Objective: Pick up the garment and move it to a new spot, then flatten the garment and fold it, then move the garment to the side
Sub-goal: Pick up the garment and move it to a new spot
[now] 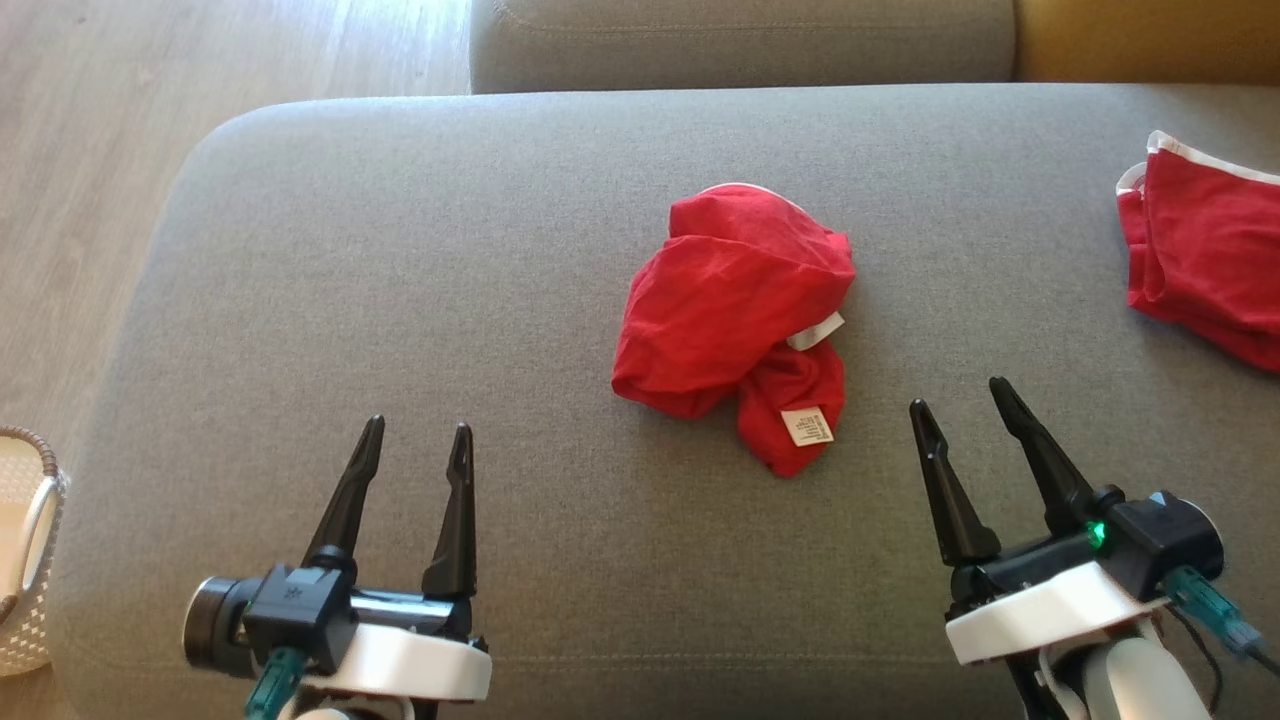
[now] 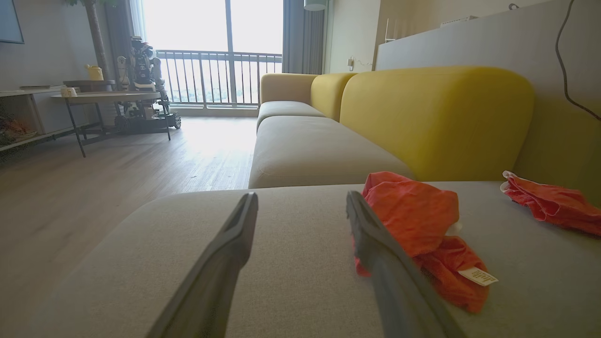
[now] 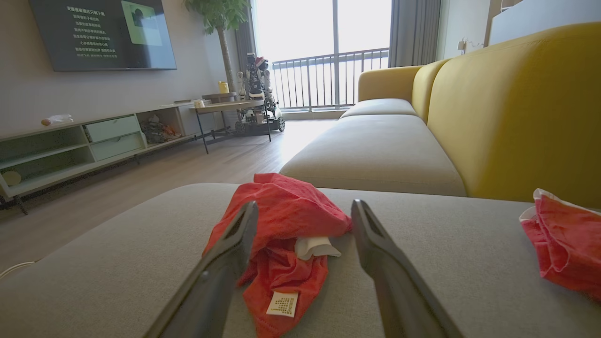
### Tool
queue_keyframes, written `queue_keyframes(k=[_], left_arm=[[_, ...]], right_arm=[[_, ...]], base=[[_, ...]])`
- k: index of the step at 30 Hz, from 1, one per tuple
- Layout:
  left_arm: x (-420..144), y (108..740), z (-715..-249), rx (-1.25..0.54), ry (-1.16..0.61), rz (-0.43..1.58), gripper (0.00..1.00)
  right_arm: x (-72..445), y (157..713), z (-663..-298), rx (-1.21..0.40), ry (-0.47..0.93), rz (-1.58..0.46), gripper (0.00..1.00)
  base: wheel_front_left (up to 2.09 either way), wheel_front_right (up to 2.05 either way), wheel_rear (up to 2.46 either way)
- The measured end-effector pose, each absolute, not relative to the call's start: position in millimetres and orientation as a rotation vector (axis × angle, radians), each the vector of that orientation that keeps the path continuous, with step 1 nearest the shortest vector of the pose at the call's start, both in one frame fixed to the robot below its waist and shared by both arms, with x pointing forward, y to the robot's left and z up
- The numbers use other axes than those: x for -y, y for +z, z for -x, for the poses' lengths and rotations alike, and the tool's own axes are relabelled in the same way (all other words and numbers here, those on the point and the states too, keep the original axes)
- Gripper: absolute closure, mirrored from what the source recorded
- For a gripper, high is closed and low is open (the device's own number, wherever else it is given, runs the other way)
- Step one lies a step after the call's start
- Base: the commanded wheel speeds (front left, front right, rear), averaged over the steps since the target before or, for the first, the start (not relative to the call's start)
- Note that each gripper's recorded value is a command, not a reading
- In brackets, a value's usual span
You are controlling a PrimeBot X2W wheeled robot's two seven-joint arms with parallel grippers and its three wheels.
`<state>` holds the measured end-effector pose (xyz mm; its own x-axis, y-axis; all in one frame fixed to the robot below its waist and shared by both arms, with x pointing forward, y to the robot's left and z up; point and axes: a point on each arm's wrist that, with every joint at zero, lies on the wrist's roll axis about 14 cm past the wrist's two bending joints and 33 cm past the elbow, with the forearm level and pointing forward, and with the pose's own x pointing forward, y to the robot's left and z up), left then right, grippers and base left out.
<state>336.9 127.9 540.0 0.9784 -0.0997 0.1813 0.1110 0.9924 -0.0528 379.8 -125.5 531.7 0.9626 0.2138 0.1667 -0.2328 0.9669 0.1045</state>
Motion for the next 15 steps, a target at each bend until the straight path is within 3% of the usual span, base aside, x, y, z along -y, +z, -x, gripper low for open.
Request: queue_keyframes(k=[15], left_arm=[[-130.3,534.1,-336.6,0.161,-0.093,0.059,0.0]], right_arm=[[127.0,531.1,-380.7,0.154,0.223,-0.116,0.0]], base=[[0.0,0.0,0.0]])
